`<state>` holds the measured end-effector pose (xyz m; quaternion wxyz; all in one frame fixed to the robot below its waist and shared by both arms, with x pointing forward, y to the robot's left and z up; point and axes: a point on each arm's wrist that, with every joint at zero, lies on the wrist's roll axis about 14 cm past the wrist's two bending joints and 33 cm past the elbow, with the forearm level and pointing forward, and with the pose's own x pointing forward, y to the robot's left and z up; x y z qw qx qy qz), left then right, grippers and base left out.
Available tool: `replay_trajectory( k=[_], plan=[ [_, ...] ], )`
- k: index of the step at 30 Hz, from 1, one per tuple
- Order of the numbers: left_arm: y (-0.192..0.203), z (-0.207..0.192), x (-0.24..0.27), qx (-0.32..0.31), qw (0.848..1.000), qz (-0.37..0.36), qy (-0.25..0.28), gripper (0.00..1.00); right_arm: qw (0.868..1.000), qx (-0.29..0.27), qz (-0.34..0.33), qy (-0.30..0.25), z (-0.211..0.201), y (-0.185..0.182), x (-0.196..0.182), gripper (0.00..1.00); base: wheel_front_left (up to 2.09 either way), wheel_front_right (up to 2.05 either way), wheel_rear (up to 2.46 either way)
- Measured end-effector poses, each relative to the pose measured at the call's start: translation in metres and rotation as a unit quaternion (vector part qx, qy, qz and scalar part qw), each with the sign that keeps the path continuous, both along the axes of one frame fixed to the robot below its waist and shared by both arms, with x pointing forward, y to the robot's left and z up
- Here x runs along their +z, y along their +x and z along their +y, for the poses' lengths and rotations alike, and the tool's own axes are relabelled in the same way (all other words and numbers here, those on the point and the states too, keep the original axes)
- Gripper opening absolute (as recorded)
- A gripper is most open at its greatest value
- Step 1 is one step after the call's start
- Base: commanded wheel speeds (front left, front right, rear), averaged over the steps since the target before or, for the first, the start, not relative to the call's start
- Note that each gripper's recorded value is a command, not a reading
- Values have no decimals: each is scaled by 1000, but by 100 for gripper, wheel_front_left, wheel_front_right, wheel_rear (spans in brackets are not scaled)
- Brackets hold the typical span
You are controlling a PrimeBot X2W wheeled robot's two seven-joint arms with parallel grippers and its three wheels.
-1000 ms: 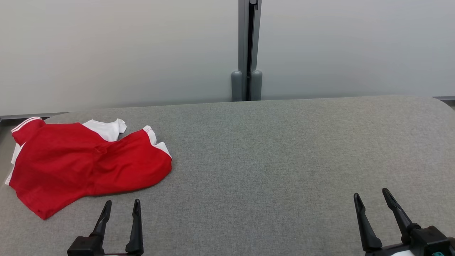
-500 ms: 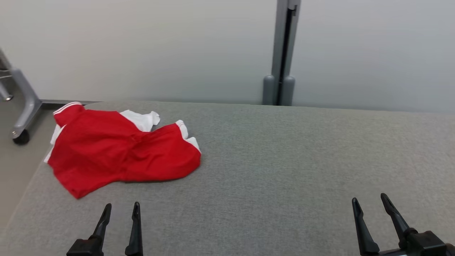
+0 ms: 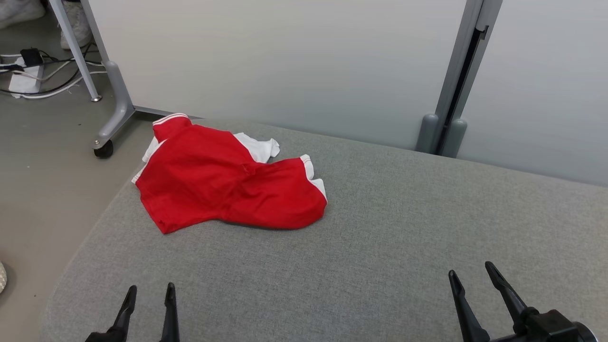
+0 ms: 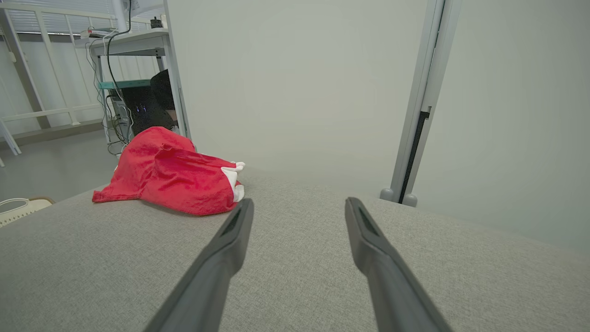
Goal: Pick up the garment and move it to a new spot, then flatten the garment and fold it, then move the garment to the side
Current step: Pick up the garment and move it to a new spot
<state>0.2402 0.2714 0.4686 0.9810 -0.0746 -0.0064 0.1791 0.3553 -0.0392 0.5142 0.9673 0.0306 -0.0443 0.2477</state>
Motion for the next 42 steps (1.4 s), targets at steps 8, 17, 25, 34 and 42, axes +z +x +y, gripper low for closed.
replay_trajectory(
  k=[8,17,25,34,42],
  plan=[
    [79,-45,16,-115,993,-2,10,100,1000,7,-7,-7,4,24,-2,100,0,0,0],
    [200,-49,-22,-177,971,157,23,100,1000,14,16,-13,-2,71,-33,100,0,0,0],
    [219,-66,-109,-196,915,351,-20,8,998,-29,55,-15,-34,77,-60,100,0,0,0],
    [232,-88,-93,-239,917,318,-25,0,996,-77,52,-6,-59,69,-50,100,0,0,0],
    [222,-167,14,-340,929,147,-28,0,994,-94,48,4,-63,34,-35,100,0,0,0]
  ],
)
